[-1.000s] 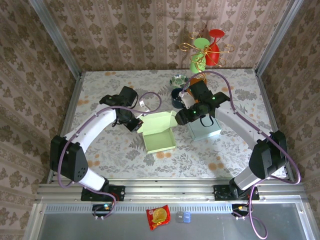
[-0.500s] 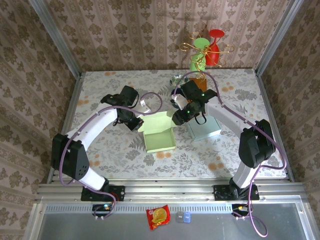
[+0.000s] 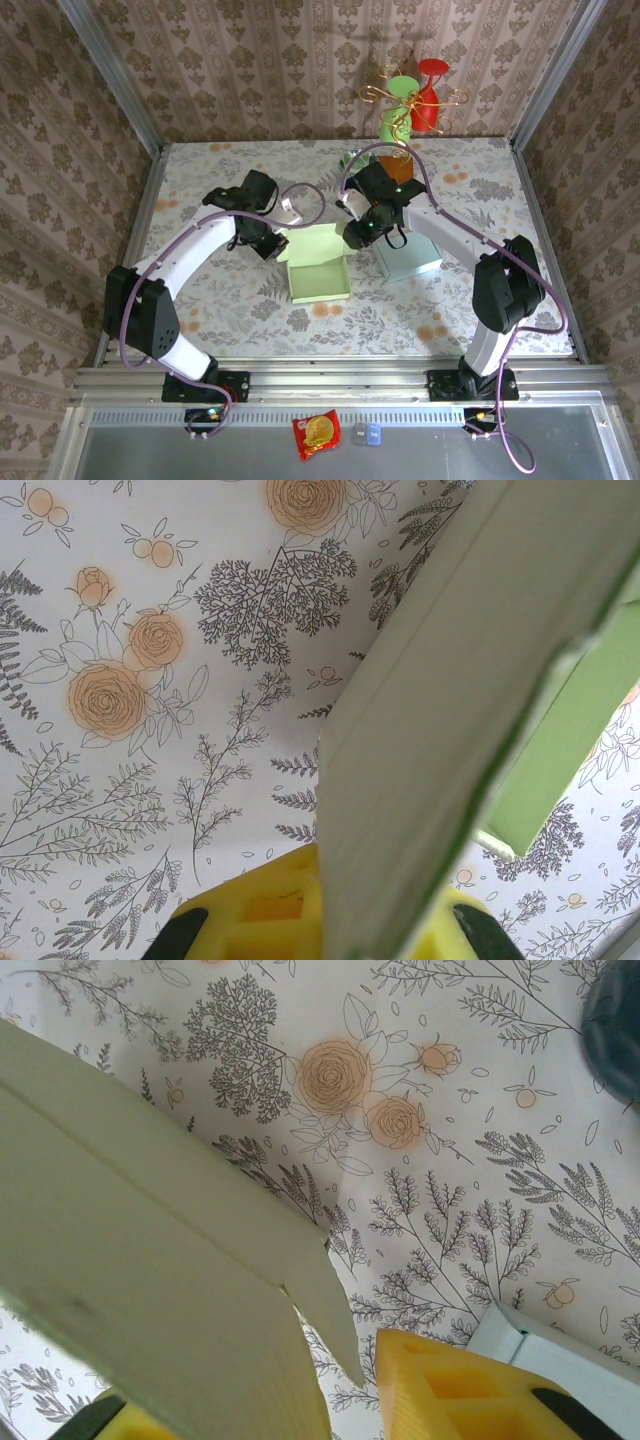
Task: Fold the paper box
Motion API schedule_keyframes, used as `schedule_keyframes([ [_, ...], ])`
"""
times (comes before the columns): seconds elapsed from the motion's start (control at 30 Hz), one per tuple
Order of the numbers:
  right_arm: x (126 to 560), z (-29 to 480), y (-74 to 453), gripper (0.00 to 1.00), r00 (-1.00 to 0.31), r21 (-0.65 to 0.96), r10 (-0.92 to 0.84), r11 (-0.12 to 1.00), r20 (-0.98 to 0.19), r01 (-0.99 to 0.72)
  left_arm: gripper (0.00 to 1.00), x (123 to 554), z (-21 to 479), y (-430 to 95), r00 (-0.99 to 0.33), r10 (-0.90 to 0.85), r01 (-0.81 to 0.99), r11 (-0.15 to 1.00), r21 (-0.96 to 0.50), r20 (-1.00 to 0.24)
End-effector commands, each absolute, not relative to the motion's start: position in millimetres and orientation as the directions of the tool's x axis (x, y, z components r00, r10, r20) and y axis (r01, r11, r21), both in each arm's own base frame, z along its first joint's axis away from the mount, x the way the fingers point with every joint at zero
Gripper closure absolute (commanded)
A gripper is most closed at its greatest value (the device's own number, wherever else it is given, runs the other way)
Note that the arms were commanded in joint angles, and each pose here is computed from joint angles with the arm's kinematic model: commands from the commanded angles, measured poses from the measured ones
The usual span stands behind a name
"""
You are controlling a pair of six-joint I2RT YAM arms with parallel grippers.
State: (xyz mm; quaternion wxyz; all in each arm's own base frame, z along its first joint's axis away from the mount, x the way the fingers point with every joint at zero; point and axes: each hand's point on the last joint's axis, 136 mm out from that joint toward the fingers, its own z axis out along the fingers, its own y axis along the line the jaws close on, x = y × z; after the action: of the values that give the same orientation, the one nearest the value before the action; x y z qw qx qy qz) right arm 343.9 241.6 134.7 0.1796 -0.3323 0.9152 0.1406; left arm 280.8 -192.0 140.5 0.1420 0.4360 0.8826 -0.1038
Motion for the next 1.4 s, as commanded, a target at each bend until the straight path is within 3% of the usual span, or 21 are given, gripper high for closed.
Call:
schedule_keyframes([
  [0.0, 346.7, 132.5, 240.9, 0.71, -0.726, 0.103, -0.559, 0.76, -0.4, -0.642, 1.0, 286.6, 143.0, -192.1, -0.599, 0.723, 0.783, 0.619, -0.063, -0.344],
  [0.4, 355.7, 152.5, 252.1, 1.0, -0.767, 0.024, -0.473, 0.845, -0.433, -0.534, 1.0, 300.2, 145.1, -199.5, -0.751, 0.558, 0.629, 0.767, -0.128, -0.353],
  [0.6, 367.9, 158.5, 264.6, 1.0, -0.826, -0.026, -0.369, 0.918, -0.426, -0.396, 1.0, 312.0, 150.6, -204.1, -0.832, 0.425, 0.506, 0.846, -0.17, -0.357],
  [0.93, 393.3, 166.4, 301.1, 1.0, -0.888, 0.113, -0.131, 0.973, -0.442, -0.2, 1.0, 338.2, 156.1, -206.2, -0.869, 0.28, 0.383, 0.903, -0.196, -0.408],
  [1.37, 407.8, 161.5, 315.0, 1.0, -0.806, 0.217, -0.055, 0.95, -0.589, -0.224, 1.0, 375.4, 142.7, -197.9, -0.825, 0.158, 0.348, 0.898, -0.268, -0.542],
])
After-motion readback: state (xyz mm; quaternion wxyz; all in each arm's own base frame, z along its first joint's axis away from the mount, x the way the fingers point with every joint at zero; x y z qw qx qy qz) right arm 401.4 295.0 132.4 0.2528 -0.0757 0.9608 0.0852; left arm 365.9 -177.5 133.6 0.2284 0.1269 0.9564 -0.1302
